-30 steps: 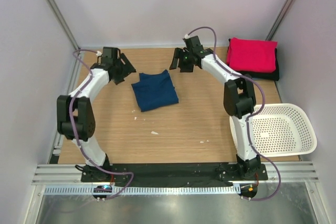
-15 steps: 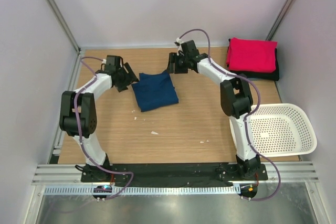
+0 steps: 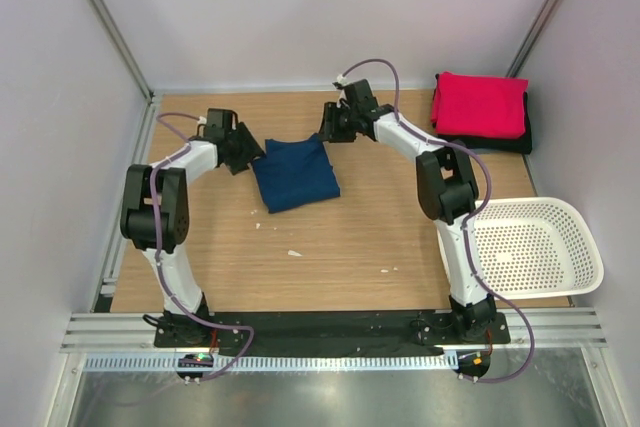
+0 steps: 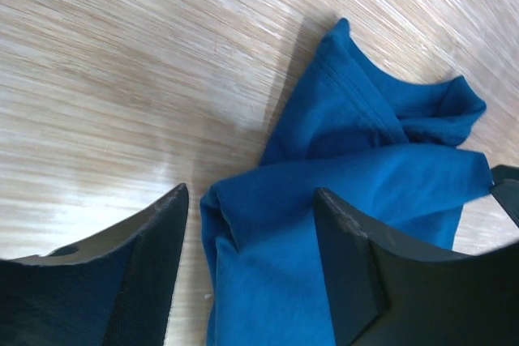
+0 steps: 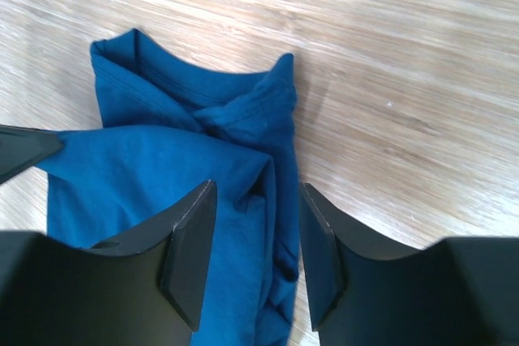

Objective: Fold and stack the t-shirts
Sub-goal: Fold the tshirt

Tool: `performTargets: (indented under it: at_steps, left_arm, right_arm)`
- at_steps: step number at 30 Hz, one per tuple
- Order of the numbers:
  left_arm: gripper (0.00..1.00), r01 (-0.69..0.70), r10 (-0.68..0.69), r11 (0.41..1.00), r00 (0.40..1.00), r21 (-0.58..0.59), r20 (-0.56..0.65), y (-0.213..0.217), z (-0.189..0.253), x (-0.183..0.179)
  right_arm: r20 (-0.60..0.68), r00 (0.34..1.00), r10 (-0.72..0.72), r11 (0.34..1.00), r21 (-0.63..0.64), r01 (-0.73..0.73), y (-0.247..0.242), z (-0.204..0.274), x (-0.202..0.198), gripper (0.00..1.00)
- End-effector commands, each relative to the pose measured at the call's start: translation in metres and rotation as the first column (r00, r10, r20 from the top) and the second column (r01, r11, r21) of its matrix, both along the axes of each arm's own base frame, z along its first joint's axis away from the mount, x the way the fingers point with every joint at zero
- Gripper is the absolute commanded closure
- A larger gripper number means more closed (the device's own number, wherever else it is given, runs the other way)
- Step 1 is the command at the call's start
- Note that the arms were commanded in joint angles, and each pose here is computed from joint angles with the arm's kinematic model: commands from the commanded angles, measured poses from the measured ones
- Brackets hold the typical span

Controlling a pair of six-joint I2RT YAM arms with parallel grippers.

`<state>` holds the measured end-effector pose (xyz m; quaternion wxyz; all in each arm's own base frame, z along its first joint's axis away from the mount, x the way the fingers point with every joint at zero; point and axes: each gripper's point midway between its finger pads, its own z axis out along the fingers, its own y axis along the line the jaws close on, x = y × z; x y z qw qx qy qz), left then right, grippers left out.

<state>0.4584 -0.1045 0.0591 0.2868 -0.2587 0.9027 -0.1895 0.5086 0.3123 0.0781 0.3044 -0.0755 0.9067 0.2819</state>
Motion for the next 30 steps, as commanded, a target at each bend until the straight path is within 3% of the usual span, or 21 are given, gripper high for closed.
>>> performTargets:
  at_steps: [1, 5, 7, 10, 14, 15, 24, 30]
  left_arm:
    - [0.38, -0.009, 0.011, 0.999, 0.999, -0.037, 0.049, -0.004, 0.005, 0.019]
    - [0.55, -0.01, 0.013, 0.998, 0.999, -0.056, 0.052, -0.007, 0.003, 0.023]
    - [0.7, -0.006, 0.01, 0.998, 0.998, -0.063, 0.059, -0.009, 0.004, 0.026]
    - [0.8, -0.005, 0.01, 0.998, 0.997, -0.069, 0.075, -0.009, 0.01, 0.03]
    - [0.94, 0.016, -0.007, 0.997, 0.994, -0.079, 0.109, -0.014, 0.022, 0.035]
    - [0.97, 0.021, -0.011, 0.996, 0.993, -0.083, 0.118, -0.014, 0.027, 0.036]
    - [1.0, 0.083, -0.053, 0.989, 0.969, -0.119, 0.241, -0.024, 0.08, 0.044]
    - [1.0, 0.121, -0.077, 0.983, 0.955, -0.139, 0.286, -0.03, 0.103, 0.046]
  right_arm:
    - [0.056, 0.998, -0.004, 0.997, 0.071, 0.0, 0.017, 0.021, 0.013, 0.51]
    - [0.045, 0.999, 0.002, 0.996, 0.085, -0.005, 0.023, 0.015, 0.013, 0.59]
    - [0.036, 0.999, 0.004, 0.995, 0.095, -0.008, 0.027, 0.014, 0.012, 0.62]
    - [0.035, 0.999, 0.004, 0.995, 0.095, -0.007, 0.028, 0.014, 0.013, 0.68]
    - [0.071, 0.997, -0.006, 0.995, 0.096, 0.0, 0.026, 0.028, 0.016, 0.97]
    - [0.081, 0.997, -0.007, 0.995, 0.098, -0.001, 0.026, 0.032, 0.017, 0.99]
    - [0.198, 0.979, -0.05, 0.992, 0.126, 0.025, 0.013, 0.101, 0.009, 0.99]
    - [0.209, 0.975, -0.079, 0.992, 0.112, 0.056, -0.001, 0.112, -0.007, 0.99]
